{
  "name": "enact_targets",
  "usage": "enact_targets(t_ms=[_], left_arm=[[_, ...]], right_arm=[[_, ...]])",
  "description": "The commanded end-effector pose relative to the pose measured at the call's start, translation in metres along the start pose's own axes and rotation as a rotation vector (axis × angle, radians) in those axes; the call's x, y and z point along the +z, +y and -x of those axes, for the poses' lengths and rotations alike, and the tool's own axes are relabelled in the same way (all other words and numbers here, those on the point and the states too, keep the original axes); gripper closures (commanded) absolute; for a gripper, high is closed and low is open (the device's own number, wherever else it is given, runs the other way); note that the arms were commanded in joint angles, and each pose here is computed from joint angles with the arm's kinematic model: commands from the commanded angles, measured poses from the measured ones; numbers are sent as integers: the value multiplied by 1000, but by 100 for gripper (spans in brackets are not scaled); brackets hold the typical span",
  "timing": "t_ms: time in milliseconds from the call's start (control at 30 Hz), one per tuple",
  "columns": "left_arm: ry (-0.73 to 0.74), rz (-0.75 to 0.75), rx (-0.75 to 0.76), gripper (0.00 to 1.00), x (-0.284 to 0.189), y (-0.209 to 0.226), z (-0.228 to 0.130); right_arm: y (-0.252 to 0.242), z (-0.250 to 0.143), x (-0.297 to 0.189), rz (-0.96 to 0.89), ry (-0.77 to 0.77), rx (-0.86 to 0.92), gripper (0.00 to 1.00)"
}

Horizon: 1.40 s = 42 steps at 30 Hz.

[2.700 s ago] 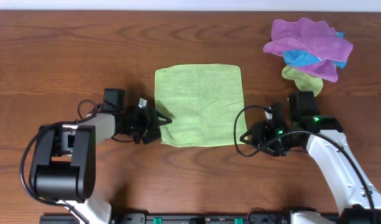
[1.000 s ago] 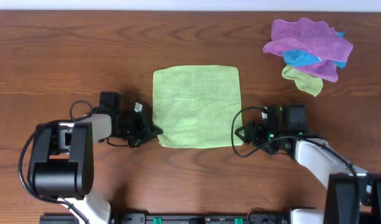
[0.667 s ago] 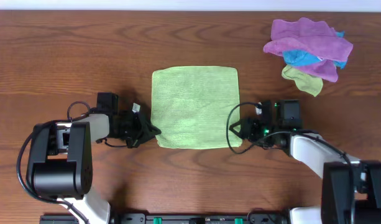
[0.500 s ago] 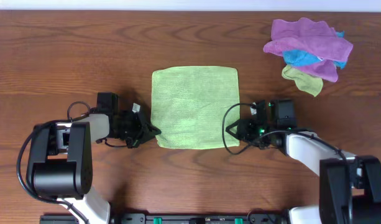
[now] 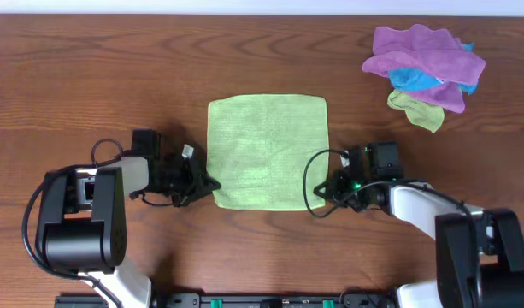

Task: Fold the cloth
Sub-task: 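Lower both grippers to grasp the near left and right corners of the green cloth, then lift the near edge and fold it forward over the far half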

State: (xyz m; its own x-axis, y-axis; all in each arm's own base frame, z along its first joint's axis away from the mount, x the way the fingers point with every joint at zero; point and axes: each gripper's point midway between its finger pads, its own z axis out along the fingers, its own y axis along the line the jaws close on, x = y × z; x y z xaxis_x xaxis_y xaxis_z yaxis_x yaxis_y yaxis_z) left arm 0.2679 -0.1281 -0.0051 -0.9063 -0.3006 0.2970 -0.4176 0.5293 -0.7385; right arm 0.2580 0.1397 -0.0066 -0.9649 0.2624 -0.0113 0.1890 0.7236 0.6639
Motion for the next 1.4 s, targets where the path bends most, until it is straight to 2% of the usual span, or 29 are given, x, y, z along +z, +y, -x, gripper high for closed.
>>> enact_targets(t_ms=[0,233,500,733,900,1233,1367], left_arm=[[53,66,-42,94,4,27,-20],[56,97,17,94,-14,15,-37],[-67,57,71,94,-37,-20,-30],[-233,1,63,94,-49,-45,6],[-368,-12,34,94,-58,-55,36],[-614,-21,65,94,-80,-72,82],[-670,-52,65,94,-80,-79,99]], right_arm=[[-18,-17,-1,-84,21,37,98],[-4,-35,-27,-92,34,35,99],[21,-15,-56,-60,-126,-39,98],[39,23,-64,-17,-290,-85,98],[35,41,-67,-53,-368,-83,98],[34,79,-56,-91,-411,-77,99],[36,95,-49,-103,-407,-96,99]])
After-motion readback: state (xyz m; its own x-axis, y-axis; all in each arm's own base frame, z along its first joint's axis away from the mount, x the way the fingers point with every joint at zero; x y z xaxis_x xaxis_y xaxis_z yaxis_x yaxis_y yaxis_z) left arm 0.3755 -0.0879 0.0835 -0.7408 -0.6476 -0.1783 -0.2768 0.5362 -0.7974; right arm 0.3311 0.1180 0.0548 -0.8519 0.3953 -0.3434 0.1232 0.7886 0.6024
